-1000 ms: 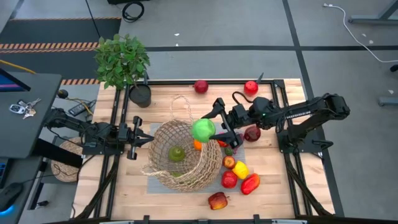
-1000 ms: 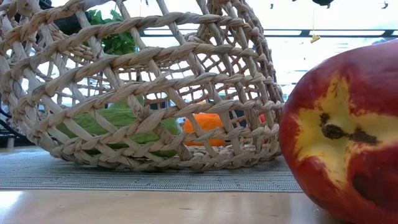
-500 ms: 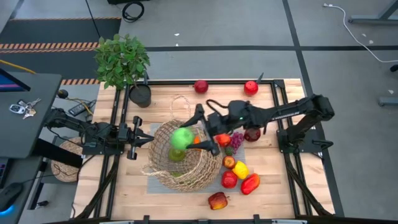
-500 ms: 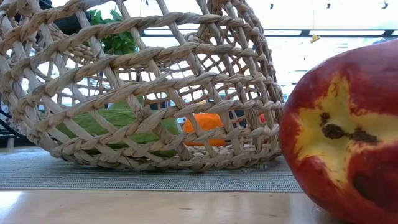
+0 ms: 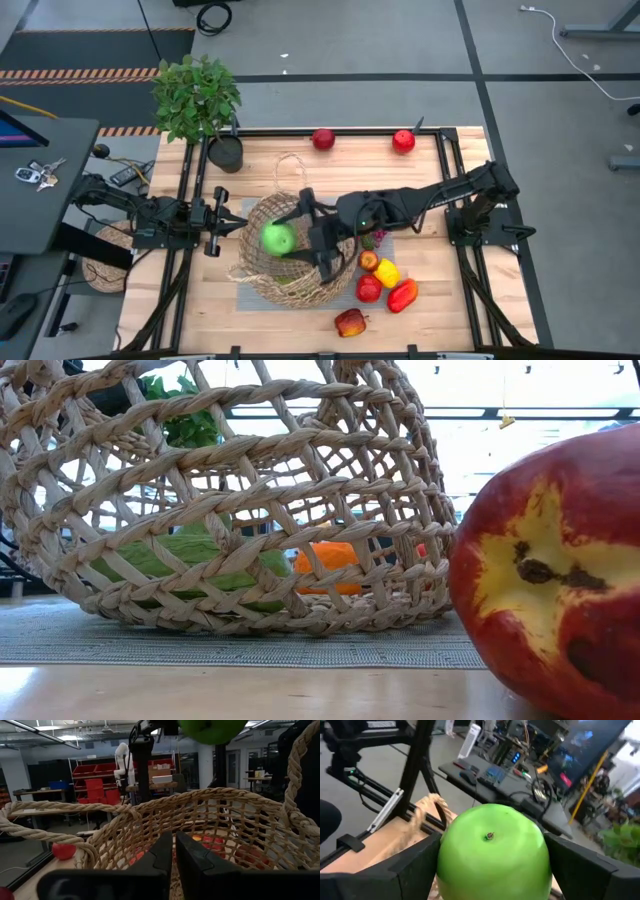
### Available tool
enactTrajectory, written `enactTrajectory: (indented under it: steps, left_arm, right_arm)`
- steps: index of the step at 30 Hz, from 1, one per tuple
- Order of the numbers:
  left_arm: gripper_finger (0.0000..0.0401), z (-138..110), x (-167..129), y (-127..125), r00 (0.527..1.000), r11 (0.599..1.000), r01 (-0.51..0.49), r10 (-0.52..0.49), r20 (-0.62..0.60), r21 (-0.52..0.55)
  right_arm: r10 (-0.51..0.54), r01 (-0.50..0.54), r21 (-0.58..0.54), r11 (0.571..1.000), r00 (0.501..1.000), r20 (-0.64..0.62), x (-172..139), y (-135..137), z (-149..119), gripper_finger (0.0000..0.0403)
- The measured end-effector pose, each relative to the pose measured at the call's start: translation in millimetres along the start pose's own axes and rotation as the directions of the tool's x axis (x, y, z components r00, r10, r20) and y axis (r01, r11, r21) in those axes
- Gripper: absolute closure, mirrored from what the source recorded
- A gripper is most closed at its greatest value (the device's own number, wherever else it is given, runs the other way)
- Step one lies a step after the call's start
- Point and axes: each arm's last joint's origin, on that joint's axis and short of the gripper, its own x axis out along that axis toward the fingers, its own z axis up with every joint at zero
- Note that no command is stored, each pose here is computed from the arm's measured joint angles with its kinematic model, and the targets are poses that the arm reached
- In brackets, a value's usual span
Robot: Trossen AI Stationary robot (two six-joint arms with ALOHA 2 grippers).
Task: Build produce basket
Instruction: Put the green apple into the brown basket
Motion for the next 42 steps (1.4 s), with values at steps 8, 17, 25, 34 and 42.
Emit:
enactTrajectory:
  steps: [8,17,25,34,42]
  left_arm:
    - [0.0367,0,0,0,1.000,1.000,0.000,0.000,0.000,0.000]
    - [0.0369,0,0,0,1.000,1.000,0.000,0.000,0.000,0.000]
    - [0.0369,0,0,0,1.000,1.000,0.000,0.000,-0.001,0.000]
    - [0.0367,0,0,0,1.000,1.000,0.000,0.000,-0.002,0.000]
    - [0.0371,0,0,0,1.000,1.000,0.000,0.000,0.000,0.000]
  right_arm:
    - [0.006,-0.005,0.029,1.000,1.000,-0.027,-1,-2,-3,0.0056]
    - [0.108,-0.116,0.160,0.980,0.992,0.059,1,-23,-11,0.0056]
    - [0.083,-0.093,0.260,0.961,0.995,0.046,7,-36,-22,0.0056]
    - [0.091,-0.098,0.264,0.960,0.995,0.040,12,-32,-26,0.0056]
    - [0.124,-0.120,0.338,0.933,0.992,0.009,26,-23,-34,0.0056]
